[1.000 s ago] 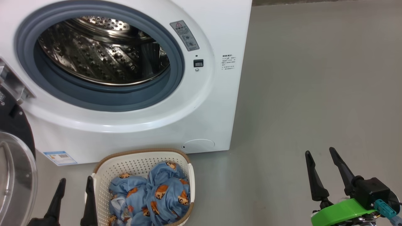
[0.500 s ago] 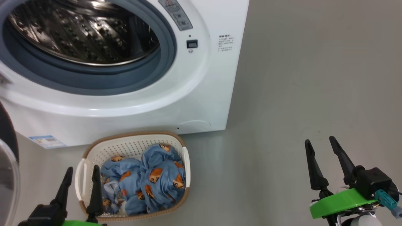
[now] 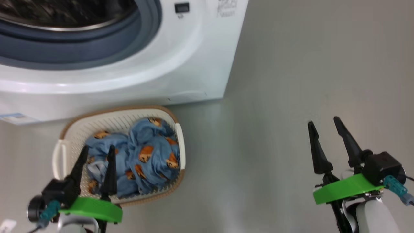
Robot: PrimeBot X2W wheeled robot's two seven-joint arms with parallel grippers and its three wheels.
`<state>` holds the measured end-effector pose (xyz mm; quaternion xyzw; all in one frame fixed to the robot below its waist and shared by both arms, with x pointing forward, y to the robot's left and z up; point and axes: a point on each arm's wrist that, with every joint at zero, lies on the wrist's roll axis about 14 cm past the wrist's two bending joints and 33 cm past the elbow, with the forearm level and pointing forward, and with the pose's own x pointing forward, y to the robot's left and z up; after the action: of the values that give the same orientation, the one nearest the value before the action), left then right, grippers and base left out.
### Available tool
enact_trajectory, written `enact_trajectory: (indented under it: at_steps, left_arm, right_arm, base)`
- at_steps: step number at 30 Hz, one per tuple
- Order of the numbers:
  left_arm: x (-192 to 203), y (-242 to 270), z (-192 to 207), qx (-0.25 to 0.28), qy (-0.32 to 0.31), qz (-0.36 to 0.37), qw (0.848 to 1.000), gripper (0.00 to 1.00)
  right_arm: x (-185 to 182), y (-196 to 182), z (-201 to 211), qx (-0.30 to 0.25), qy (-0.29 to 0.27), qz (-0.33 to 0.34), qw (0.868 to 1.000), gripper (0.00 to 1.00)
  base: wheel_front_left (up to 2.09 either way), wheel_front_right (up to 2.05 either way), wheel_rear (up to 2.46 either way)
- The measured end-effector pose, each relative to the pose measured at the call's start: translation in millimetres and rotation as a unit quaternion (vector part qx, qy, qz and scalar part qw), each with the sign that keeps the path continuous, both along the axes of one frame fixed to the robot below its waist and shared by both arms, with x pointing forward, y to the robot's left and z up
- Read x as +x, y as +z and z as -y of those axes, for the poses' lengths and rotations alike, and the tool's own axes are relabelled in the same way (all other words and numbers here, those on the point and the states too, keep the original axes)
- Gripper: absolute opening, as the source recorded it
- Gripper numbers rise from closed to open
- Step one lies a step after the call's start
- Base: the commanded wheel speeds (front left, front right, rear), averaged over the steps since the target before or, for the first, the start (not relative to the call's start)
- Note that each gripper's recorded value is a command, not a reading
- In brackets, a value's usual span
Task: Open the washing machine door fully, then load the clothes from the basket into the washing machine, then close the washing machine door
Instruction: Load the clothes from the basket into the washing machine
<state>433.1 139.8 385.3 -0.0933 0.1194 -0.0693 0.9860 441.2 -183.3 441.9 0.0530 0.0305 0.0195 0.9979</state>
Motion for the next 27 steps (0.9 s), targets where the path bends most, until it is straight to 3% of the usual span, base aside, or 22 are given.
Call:
enact_trajectory:
  at_steps: [17,27]
  left_arm:
    - [45.2,-106.5,11.6,-0.011,-0.032,-0.11,0.993,1.0]
    - [39.4,-185.2,38.7,-0.04,-0.071,-0.21,0.974,1.0]
  right_arm:
    - [12.5,-68.2,19.4,0.007,-0.027,-0.075,0.997,1.0]
    - [15.9,-105.0,24.3,0.002,-0.031,-0.112,0.993,1.0]
  base:
    - [0.0,0.0,0.0]
    - [0.0,0.0,0.0]
